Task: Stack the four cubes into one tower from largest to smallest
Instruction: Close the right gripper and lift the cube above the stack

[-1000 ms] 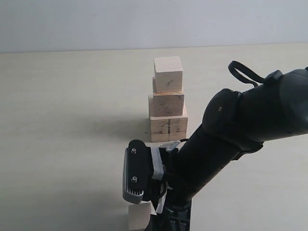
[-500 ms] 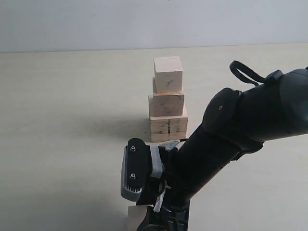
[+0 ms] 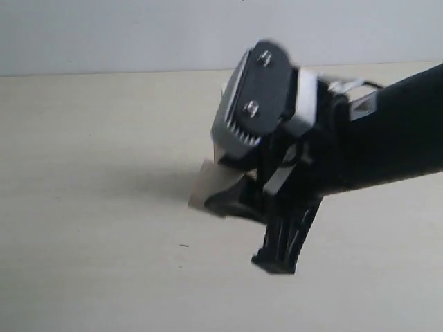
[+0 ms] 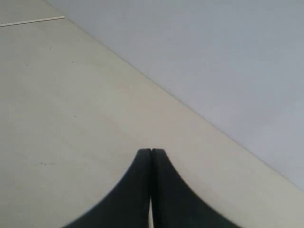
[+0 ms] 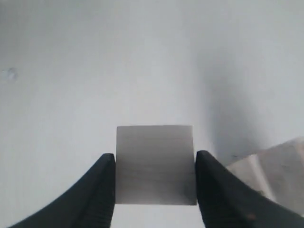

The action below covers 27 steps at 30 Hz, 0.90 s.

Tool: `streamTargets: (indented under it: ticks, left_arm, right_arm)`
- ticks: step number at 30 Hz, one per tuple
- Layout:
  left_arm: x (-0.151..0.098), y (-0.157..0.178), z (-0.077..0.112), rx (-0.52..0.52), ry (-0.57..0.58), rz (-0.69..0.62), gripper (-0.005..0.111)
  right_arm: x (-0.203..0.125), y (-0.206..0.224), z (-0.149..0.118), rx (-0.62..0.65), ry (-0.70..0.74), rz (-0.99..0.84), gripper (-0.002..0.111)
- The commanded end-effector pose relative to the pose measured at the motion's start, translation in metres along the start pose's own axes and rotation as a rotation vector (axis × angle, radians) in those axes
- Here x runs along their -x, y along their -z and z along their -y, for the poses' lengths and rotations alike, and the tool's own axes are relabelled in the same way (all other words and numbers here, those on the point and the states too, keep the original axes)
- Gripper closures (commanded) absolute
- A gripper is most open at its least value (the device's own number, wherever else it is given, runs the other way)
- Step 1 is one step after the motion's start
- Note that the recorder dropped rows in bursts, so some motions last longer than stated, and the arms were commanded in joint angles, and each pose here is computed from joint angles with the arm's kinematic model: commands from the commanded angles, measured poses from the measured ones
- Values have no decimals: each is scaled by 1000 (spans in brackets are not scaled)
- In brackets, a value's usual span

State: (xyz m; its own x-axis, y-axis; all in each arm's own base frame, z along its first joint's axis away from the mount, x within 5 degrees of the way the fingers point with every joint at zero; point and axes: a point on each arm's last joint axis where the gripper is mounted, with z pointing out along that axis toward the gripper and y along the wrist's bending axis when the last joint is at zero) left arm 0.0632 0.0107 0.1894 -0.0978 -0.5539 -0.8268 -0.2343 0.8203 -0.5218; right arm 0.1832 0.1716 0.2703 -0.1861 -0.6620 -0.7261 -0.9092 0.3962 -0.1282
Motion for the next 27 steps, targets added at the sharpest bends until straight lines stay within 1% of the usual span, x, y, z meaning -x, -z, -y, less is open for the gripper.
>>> streamTargets:
  ticks: [1,3,5,6,8,10,12,15,18,21,23,25,26,27]
  left_arm:
    - [1,1,0,-5,0,11,107]
    - [1,1,0,-5,0,11,107]
    - [1,1,0,-5,0,11,107]
    - [1,1,0,-5,0,11,107]
    - [1,1,0,-5,0,11,107]
    - [1,1,0,-5,0,11,107]
    - [1,1,0,-5,0,11,107]
    - [1,1,0,-5,0,11,107]
    - [1,1,0,-5,0,11,107]
    - [1,1,0,-5,0,11,107]
    - [1,1,0,-5,0,11,107]
    - [1,1,0,-5,0,11,107]
    - [1,1,0,-5,0,11,107]
    - [1,1,0,-5,0,11,107]
  right_arm:
    - [16,45,6,-189,-197,158,77]
    - [22,61,8,-202,-268,141,77]
    - [27,74,15,-221,-338,78,77]
    - [31,80,22,-253,-371,48,77]
    - [38,89,40,-332,-433,14,77]
    - [47,93,64,-406,-443,-14,77]
    - [58,94,86,-428,-445,-49,77]
    - [68,77,114,-341,-494,-168,77]
    - [80,54,135,-188,-510,-234,77]
    - [86,33,151,-118,-532,-282,77]
    - [89,22,158,-96,-544,-277,77]
    - [89,13,162,-71,-523,-277,77]
    - [89,11,162,-63,-492,-281,77]
    - [87,9,163,-52,-428,-288,77]
